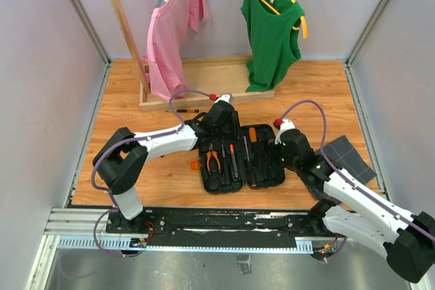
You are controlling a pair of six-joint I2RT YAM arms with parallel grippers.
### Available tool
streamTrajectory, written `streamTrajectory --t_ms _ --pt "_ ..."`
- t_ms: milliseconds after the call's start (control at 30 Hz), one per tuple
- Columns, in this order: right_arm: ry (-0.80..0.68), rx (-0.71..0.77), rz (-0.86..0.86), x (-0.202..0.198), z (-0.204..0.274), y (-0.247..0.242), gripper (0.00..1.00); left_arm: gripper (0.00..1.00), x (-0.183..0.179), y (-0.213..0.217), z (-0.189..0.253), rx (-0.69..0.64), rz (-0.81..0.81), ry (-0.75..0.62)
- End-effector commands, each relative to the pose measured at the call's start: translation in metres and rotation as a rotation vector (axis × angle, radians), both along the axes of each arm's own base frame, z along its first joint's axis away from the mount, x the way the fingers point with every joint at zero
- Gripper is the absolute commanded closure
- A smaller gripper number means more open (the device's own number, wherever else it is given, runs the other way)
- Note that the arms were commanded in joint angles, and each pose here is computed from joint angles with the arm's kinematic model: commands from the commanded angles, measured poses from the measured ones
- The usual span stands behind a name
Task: Sort the tools into containers
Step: Place the screwdriver in the storage box.
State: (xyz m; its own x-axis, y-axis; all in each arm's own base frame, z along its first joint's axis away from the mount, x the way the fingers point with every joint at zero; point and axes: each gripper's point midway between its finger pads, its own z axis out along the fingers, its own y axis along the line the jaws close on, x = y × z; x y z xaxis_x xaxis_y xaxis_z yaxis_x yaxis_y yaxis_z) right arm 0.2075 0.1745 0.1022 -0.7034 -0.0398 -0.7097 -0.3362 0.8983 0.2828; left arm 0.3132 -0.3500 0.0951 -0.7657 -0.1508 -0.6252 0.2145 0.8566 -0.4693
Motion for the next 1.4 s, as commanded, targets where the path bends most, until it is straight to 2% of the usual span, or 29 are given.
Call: streamTrajectory --t_ms 0,133,267,433,667,733,933,1100,1200,1367 --pt "-0.060 -0.072 -0.104 0.012 0.004 -0.026 0.01 0.57 0.005 0.002 0.025 -0.004 0.014 -0.073" --pt "-0.097 -0.084 -0.144 0.017 0.009 -0.033 0.01 0.53 0.006 0.006 0.029 -0.009 0.024 -0.093" --pt "-0.115 -0.038 -0.032 0.013 0.016 -0.016 0.01 0.52 0.006 0.004 0.030 -0.012 0.015 -0.095" --pt "-0.071 0.045 0.086 -0.002 0.011 0.006 0.14 0.56 0.004 -0.005 0.022 -0.023 -0.012 -0.061" --pt "0.071 0.094 0.090 -0.015 -0.014 0.019 0.28 0.58 0.004 -0.012 0.015 -0.028 -0.025 -0.038" --pt "0.098 0.101 0.088 -0.017 -0.019 0.021 0.36 0.58 0.004 -0.014 0.013 -0.023 -0.027 -0.032" --pt "0.133 0.098 0.069 -0.018 -0.029 0.022 0.45 0.60 0.004 -0.019 0.005 -0.008 -0.039 -0.008" --pt "0.150 0.100 0.065 -0.016 -0.035 0.025 0.59 0.63 0.003 -0.024 -0.002 -0.002 -0.053 0.010" --pt "0.170 0.103 0.075 -0.017 -0.038 0.029 0.64 0.64 0.003 -0.026 -0.005 0.001 -0.060 0.016" --pt "0.196 0.103 0.096 -0.023 -0.041 0.033 0.66 0.64 0.002 -0.027 -0.006 0.004 -0.061 0.016"
